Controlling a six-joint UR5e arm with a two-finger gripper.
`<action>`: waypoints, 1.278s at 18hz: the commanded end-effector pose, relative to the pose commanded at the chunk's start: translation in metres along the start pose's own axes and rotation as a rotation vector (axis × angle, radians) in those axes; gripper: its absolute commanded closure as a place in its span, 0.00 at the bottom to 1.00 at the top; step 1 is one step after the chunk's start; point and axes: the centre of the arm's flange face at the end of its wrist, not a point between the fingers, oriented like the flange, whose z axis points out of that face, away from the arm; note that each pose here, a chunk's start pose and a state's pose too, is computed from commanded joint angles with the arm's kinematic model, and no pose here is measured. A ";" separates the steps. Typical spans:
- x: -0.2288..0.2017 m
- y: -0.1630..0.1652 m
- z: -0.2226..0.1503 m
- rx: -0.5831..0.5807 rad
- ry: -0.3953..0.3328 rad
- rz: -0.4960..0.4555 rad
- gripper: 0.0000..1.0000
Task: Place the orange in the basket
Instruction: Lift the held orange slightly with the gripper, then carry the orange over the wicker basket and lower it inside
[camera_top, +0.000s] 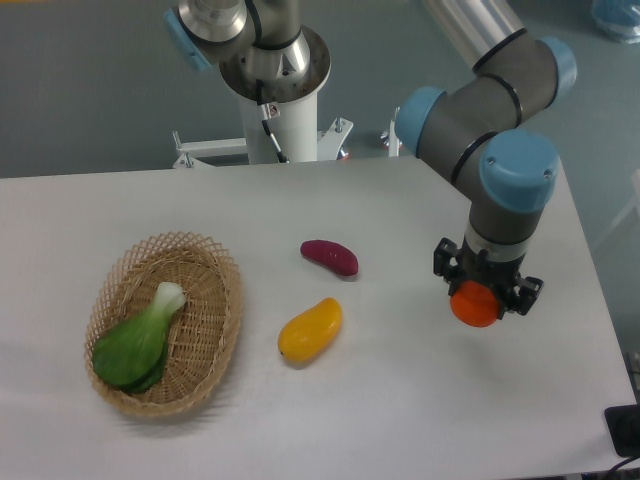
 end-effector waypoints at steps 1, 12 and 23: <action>0.003 -0.003 0.001 0.001 0.002 -0.005 0.23; 0.080 -0.069 0.010 -0.001 0.027 -0.010 0.23; 0.197 -0.151 0.004 0.035 0.021 0.043 0.23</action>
